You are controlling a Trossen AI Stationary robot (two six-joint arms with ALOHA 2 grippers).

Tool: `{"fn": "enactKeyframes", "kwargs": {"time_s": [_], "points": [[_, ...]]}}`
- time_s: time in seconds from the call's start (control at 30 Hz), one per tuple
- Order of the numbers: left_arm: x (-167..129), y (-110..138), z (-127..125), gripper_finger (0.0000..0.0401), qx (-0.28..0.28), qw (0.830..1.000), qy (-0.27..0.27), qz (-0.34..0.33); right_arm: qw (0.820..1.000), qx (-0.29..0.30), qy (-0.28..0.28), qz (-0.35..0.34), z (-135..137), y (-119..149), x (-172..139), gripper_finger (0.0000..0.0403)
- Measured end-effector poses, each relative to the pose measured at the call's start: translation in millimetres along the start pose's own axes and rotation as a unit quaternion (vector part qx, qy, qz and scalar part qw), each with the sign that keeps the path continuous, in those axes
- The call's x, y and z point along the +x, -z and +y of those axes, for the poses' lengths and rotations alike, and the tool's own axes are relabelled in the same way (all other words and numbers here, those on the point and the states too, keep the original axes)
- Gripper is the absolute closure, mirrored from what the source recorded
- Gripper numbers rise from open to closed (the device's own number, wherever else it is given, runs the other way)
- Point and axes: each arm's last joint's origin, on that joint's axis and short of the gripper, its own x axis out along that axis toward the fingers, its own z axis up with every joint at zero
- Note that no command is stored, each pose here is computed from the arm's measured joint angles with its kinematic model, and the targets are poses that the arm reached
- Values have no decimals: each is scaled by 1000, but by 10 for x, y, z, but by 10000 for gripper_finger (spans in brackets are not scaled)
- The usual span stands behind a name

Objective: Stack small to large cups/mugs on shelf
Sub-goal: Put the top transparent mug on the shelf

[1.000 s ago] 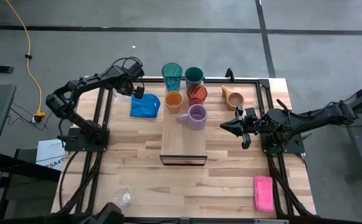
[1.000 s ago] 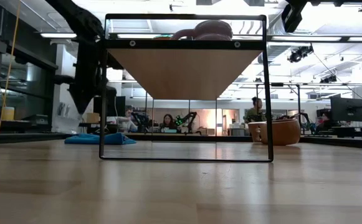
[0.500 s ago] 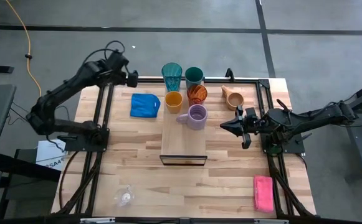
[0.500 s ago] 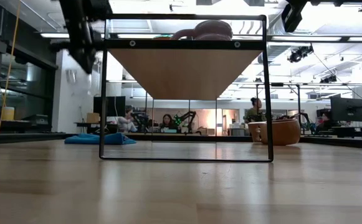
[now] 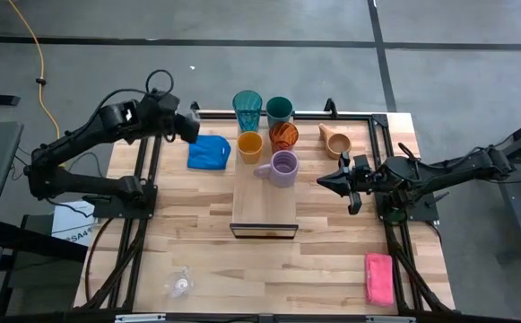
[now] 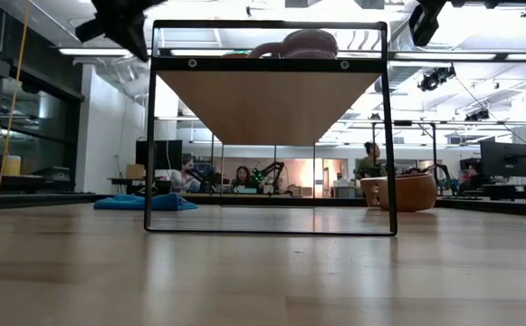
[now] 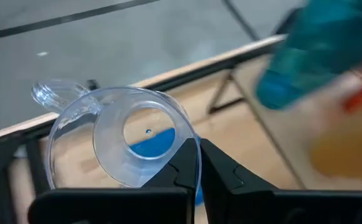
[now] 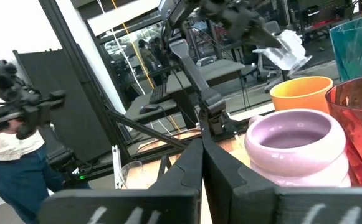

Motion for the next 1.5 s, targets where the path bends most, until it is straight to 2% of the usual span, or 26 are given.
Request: {"fn": "enactKeyframes", "kwargs": {"time_s": [0.33, 0.47, 0.6, 0.7, 0.9, 1.07, 1.2, 1.33, 1.5], "points": [[-460, 306, -258, 401, 34, 990, 138, -10, 1000, 2, -3, -10, 6, -19, 0, 402], [-609, 422, -371, 401, 51, 981, 189, -13, 1000, 3, -7, -22, 13, -43, -1, 402], [-780, 523, -525, 401, 65, 966, 244, -49, 999, 5, -11, -34, 21, -66, -2, 402], [-871, 645, -617, 401, 59, 952, 287, -82, 999, 6, -12, -36, 23, -70, -3, 402], [-943, 960, -691, 401, 59, 920, 376, -96, 999, 18, -12, -37, 22, -71, -2, 402], [-1009, 1158, -737, 401, 83, 876, 457, -131, 999, 20, -14, -42, 26, -83, -3, 402], [-1010, 1248, -762, 401, 83, 855, 488, -155, 997, 24, -24, -70, 44, -136, -9, 402], [-973, 1289, -770, 401, 83, 852, 490, -165, 992, 30, -41, -111, 77, -216, -28, 402], [-923, 1335, -781, 401, 79, 848, 487, -192, 992, 32, -63, -109, 149, -201, -38, 403]]}}
